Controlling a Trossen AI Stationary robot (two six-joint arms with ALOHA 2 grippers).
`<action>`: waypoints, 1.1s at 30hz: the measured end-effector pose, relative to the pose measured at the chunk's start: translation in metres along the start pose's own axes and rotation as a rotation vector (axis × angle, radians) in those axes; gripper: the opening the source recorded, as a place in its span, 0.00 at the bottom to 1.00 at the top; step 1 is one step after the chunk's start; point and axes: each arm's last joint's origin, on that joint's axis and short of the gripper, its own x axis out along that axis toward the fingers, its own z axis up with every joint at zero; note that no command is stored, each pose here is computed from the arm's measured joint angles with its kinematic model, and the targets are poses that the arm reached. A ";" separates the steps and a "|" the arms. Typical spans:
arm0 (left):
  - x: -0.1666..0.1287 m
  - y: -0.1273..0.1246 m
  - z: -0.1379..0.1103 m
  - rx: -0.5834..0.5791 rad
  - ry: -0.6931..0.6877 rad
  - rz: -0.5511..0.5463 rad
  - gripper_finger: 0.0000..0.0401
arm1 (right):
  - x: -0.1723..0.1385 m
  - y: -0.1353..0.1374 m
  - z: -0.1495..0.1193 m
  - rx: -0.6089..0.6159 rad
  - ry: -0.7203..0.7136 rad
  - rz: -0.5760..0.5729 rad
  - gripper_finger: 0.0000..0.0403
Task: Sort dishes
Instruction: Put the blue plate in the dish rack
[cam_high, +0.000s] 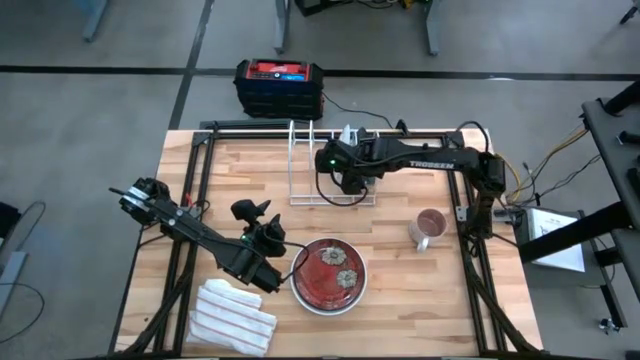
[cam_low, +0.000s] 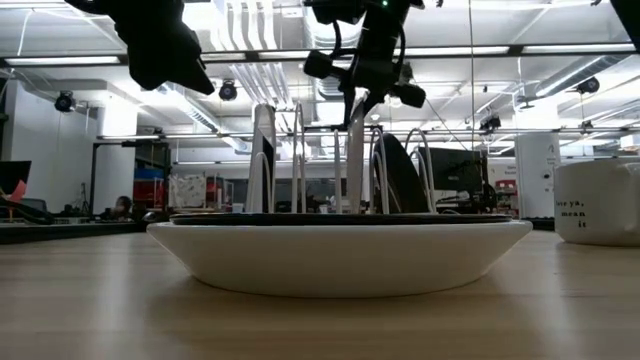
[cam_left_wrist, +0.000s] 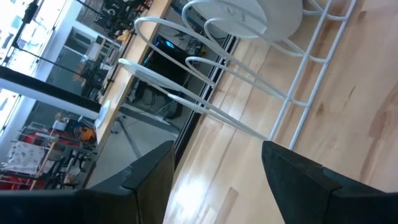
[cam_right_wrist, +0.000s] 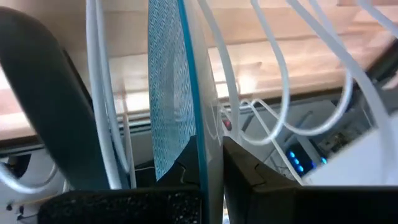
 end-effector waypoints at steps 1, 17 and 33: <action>0.000 0.000 0.000 -0.001 0.001 -0.001 0.58 | 0.002 0.000 0.001 -0.002 -0.002 0.004 0.04; 0.000 0.000 0.000 -0.016 0.008 -0.005 0.58 | 0.010 0.000 0.004 -0.005 -0.005 0.016 0.04; 0.000 -0.001 -0.001 -0.025 0.045 -0.029 0.58 | 0.016 0.004 0.008 -0.014 -0.017 0.033 0.05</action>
